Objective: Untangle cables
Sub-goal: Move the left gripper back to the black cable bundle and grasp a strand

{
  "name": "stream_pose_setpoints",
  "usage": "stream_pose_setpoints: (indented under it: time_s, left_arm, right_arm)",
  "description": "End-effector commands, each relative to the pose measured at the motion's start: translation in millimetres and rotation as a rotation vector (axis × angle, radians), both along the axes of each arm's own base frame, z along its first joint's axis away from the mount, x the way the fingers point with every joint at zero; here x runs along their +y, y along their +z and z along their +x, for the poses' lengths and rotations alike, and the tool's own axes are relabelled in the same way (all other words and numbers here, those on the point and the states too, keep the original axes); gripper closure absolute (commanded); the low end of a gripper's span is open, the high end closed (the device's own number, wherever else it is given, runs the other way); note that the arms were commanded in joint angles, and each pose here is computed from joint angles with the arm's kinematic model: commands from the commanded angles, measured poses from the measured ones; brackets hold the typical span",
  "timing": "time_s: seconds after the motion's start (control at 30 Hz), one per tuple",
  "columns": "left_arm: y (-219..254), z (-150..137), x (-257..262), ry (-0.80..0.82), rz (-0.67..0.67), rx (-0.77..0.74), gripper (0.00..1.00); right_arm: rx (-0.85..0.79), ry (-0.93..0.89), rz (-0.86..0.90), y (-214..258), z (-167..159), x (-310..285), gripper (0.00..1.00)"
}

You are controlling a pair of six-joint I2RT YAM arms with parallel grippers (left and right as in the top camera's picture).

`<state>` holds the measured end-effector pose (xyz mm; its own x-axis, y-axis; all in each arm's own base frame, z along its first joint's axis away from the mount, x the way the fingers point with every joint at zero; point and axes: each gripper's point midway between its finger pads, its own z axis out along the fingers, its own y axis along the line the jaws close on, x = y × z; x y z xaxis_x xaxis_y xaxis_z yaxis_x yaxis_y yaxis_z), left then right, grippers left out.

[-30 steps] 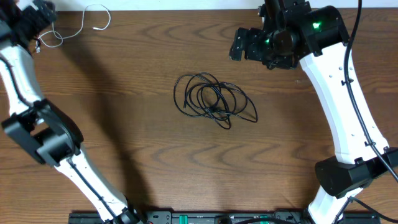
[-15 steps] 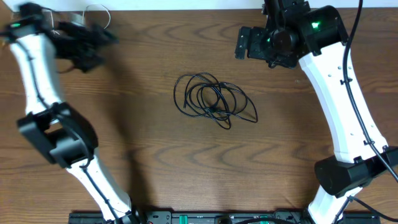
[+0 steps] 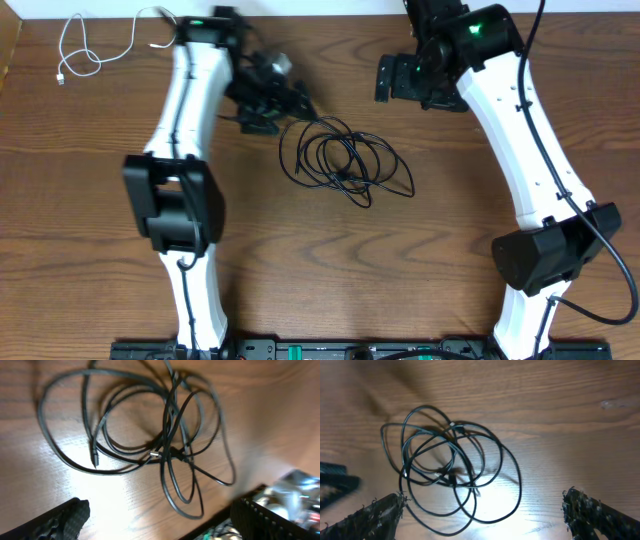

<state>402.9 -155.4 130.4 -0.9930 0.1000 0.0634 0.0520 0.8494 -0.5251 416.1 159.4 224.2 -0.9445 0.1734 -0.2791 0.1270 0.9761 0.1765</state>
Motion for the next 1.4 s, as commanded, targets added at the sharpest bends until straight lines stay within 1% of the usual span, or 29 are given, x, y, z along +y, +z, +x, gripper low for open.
stream_pose_setpoints:
  time_s: [0.0, 0.1, 0.3, 0.37, 0.4, 0.5, 0.53, 0.57, 0.67, 0.87, 1.03, 1.13, 1.27, 1.37]
  left_arm:
    - [-14.9, -5.6, 4.1, 0.009, 0.183, 0.010, 0.08]
    - [-18.5, -10.5, -4.8, -0.003, 0.232, 0.011, 0.19]
    - [-28.1, -26.6, -21.1, -0.055, 0.251, 0.064, 0.20]
    - [-29.9, -30.4, -24.7, -0.046, 0.259, 0.084, 0.31]
    - [-30.7, -31.4, -25.8, -0.042, 0.261, 0.090, 0.34]
    - [-30.8, -32.0, -26.8, -0.044, 0.261, 0.090, 0.35]
    - [-31.3, -32.2, -26.6, -0.044, 0.262, 0.091, 0.44]
    - [-31.9, -32.7, -26.3, -0.044, 0.263, 0.094, 0.51]
    - [-37.2, -36.5, -24.8, -0.046, 0.268, 0.111, 0.51]
    - [-55.3, -53.8, -19.3, -0.054, 0.290, 0.184, 0.51]
    - [-59.2, -51.5, -22.0, -0.052, 0.275, 0.175, 0.52]
    - [-59.1, -50.7, -22.4, -0.050, 0.271, 0.173, 0.57]
    - [-59.2, -50.6, -22.1, -0.050, 0.271, 0.173, 0.70]
    - [-59.2, -50.4, -22.1, -0.050, 0.271, 0.172, 0.74]
  right_arm:
    - [-0.006, -0.069, -0.034, 0.7, 9.2, -34.6, 0.01]
    - [0.009, -0.128, -0.038, -0.5, 12.5, -60.9, 0.01]
    - [0.069, -0.233, -0.052, -4.8, 6.8, -108.7, 0.01]
    - [0.085, -0.248, -0.056, -5.8, 3.8, -115.8, 0.01]
    - [0.090, -0.253, -0.057, -6.1, 2.7, -118.4, 0.01]
    - [0.094, -0.242, -0.062, -6.4, 1.7, -119.6, 0.01]
    - [0.094, -0.240, -0.063, -6.5, 1.7, -119.5, 0.01]
    - [0.093, -0.237, -0.063, -6.5, 1.8, -118.7, 0.01]
    - [0.092, -0.233, -0.063, -6.4, 2.0, -116.9, 0.01]
    - [0.092, -0.219, -0.063, -6.4, 1.2, -111.1, 0.01]
    - [0.090, -0.218, -0.063, -6.3, 1.5, -110.4, 0.01]
    - [0.089, -0.218, -0.063, -6.4, 1.9, -110.4, 0.01]
    - [0.084, -0.218, -0.062, -6.6, 3.5, -110.2, 0.01]
    - [0.080, -0.218, -0.061, -6.7, 5.1, -109.8, 0.01]
